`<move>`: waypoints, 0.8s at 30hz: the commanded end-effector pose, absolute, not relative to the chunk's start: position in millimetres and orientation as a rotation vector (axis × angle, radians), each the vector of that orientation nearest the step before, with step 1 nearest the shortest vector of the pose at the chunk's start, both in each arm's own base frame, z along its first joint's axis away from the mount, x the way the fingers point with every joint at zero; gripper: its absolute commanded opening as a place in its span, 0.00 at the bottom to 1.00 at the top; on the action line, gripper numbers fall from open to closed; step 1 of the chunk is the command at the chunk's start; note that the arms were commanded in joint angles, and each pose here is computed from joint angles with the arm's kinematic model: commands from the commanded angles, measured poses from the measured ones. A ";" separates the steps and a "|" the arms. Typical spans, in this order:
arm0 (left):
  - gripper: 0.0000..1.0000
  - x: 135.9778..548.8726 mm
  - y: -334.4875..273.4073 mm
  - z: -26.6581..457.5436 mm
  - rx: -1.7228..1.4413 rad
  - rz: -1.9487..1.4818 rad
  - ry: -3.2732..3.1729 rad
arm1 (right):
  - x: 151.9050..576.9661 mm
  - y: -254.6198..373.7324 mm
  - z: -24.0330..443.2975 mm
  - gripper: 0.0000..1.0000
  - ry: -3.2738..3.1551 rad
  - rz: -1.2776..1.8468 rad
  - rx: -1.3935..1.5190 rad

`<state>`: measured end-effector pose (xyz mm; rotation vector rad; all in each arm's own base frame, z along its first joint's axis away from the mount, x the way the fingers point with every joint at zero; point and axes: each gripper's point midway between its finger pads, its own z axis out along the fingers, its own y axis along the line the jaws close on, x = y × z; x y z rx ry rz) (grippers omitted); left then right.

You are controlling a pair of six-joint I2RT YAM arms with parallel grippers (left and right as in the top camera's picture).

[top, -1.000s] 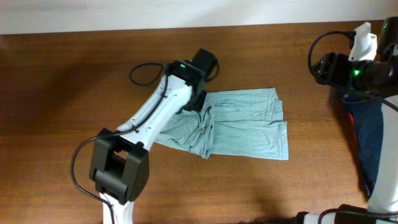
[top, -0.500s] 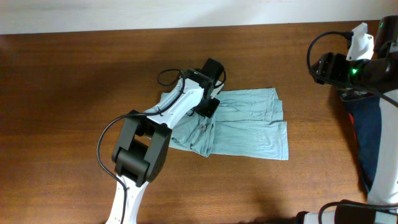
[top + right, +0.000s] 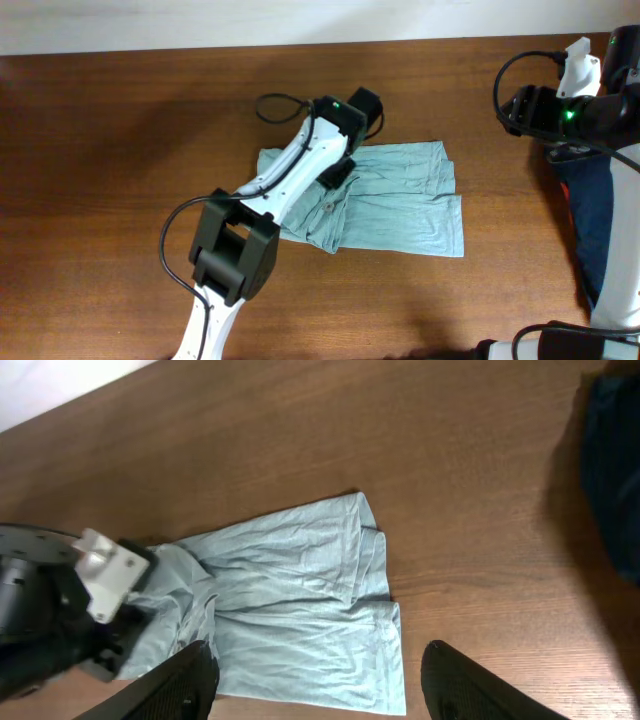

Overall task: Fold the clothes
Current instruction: 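Lift the shirt's left end with the left gripper and fold it rightward, then release the shirt and raise both grippers to the sides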

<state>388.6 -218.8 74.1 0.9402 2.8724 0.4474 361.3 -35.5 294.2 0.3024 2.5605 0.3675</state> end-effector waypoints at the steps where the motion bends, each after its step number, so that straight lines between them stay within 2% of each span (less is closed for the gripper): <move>1: 0.43 405.4 -169.3 99.3 0.754 0.687 2.859 | 361.7 -33.1 296.5 0.70 2.557 0.378 0.291; 5: 0.43 398.9 -127.9 132.4 0.601 0.790 2.903 | 363.0 -24.9 296.8 0.70 2.560 0.385 0.258; 10: 0.43 387.3 -76.0 191.2 0.332 0.745 2.906 | 361.4 -5.7 295.4 0.71 2.582 0.405 0.187; 15: 0.43 373.1 -32.8 248.7 0.056 0.462 2.857 | 355.8 21.9 292.5 0.71 2.619 0.432 0.096; 17: 0.43 370.5 -31.2 261.9 0.065 0.270 2.842 | 354.8 32.7 292.4 0.71 2.624 0.442 0.057; 20: 0.44 367.3 -57.0 265.9 0.287 -0.121 2.814 | 352.7 52.6 291.7 0.72 2.633 0.462 -0.016; 24: 0.44 357.8 -68.0 231.8 0.417 -0.281 2.874 | 348.8 76.1 285.9 0.72 2.663 0.490 -0.088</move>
